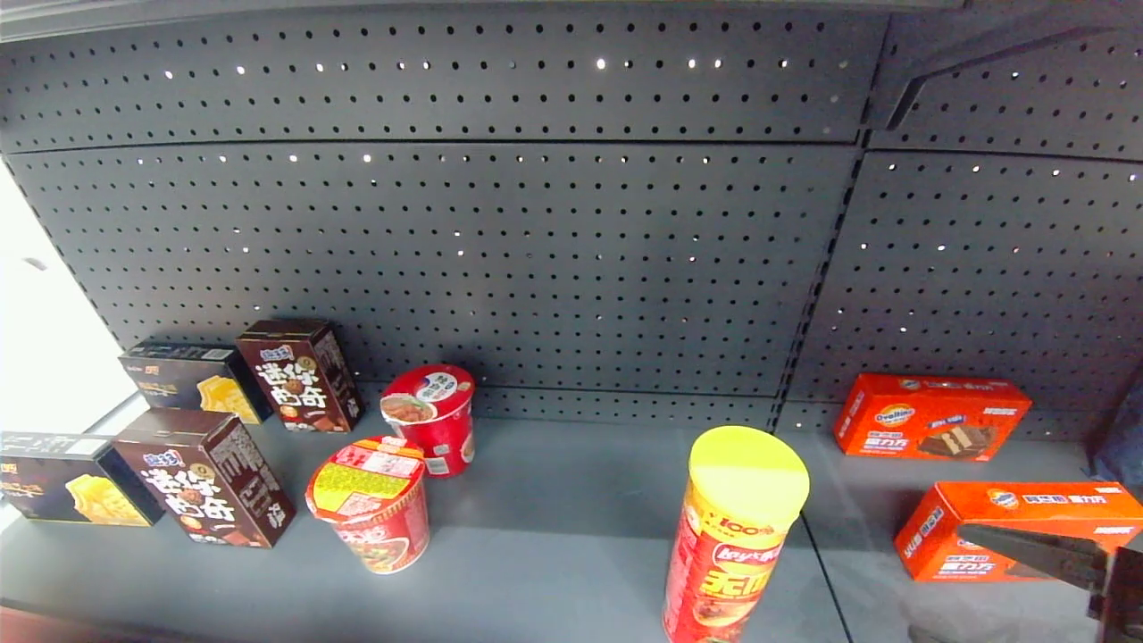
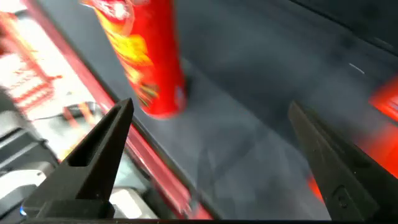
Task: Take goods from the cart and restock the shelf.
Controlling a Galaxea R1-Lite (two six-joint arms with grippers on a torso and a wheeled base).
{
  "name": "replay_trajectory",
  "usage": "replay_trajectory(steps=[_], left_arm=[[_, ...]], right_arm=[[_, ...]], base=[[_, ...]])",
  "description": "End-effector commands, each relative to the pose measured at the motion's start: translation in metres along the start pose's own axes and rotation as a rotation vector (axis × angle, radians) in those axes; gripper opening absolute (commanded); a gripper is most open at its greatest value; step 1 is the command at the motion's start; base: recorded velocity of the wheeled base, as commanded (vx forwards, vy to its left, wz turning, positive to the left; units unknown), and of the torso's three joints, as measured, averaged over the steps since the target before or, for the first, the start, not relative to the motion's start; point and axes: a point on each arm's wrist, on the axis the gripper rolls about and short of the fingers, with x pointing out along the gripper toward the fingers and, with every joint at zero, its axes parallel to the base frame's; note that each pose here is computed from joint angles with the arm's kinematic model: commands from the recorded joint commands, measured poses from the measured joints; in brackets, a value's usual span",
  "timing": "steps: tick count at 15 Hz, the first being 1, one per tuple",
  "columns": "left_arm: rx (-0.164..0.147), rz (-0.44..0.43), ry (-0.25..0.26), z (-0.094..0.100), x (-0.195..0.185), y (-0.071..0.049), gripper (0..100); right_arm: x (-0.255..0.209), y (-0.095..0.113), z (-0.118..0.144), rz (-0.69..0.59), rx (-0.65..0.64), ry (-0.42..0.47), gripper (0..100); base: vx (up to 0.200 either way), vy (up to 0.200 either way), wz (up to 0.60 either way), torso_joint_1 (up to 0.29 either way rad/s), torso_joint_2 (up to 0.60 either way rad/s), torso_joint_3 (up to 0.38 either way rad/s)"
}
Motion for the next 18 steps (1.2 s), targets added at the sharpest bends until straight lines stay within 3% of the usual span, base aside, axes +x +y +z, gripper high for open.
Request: replay_trajectory(steps=[1, 2, 4, 7, 9, 11, 14, 15, 17, 18], left_arm=[[0.046, -0.115, 0.009, 0.032, 0.002, 0.0, 0], [0.063, -0.185, 0.023, 0.041, 0.006, -0.001, 0], [0.058, -0.337, 0.085, 0.059, 0.032, -0.004, 0], [0.03, -0.48, 0.125, 0.072, 0.083, -0.007, 0], [0.003, -0.587, 0.17, 0.073, 0.113, -0.01, 0], [-0.003, -0.656, 0.214, 0.071, 0.141, -0.016, 0], [-0.003, -0.758, 0.229, 0.064, 0.19, -0.035, 0], [-0.001, -0.768, 0.213, 0.062, 0.208, -0.04, 0], [-0.011, -0.911, 0.165, 0.066, 0.238, -0.053, 0], [-0.021, -0.952, 0.185, 0.062, 0.256, -0.057, 0]], right_arm=[[-0.056, 0.012, 0.001, -0.127, -0.03, -0.114, 100], [-0.063, 0.013, -0.006, -0.155, -0.029, -0.111, 100], [-0.075, 0.015, -0.025, -0.245, -0.016, -0.142, 100], [-0.082, 0.017, -0.046, -0.352, 0.025, -0.156, 100], [-0.085, 0.02, -0.062, -0.408, 0.054, -0.175, 100], [-0.089, 0.025, -0.078, -0.451, 0.058, -0.207, 100], [-0.092, 0.03, -0.095, -0.49, 0.08, -0.186, 100], [-0.092, 0.03, -0.095, -0.488, 0.094, -0.195, 100], [-0.092, 0.03, -0.095, -0.487, 0.1, -0.196, 100], [-0.092, 0.03, -0.096, -0.487, 0.1, -0.193, 100]], base=[[0.0, 0.0, 0.0, 0.0, 0.0, 0.0], [0.0, 0.0, 0.0, 0.0, 0.0, 0.0], [0.0, 0.0, 0.0, 0.0, 0.0, 0.0], [0.0, 0.0, 0.0, 0.0, 0.0, 0.0], [0.0, 0.0, 0.0, 0.0, 0.0, 0.0], [0.0, 0.0, 0.0, 0.0, 0.0, 0.0], [0.0, 0.0, 0.0, 0.0, 0.0, 0.0], [0.0, 0.0, 0.0, 0.0, 0.0, 0.0], [0.0, 0.0, 0.0, 0.0, 0.0, 0.0], [0.0, 0.0, 0.0, 0.0, 0.0, 0.0]])
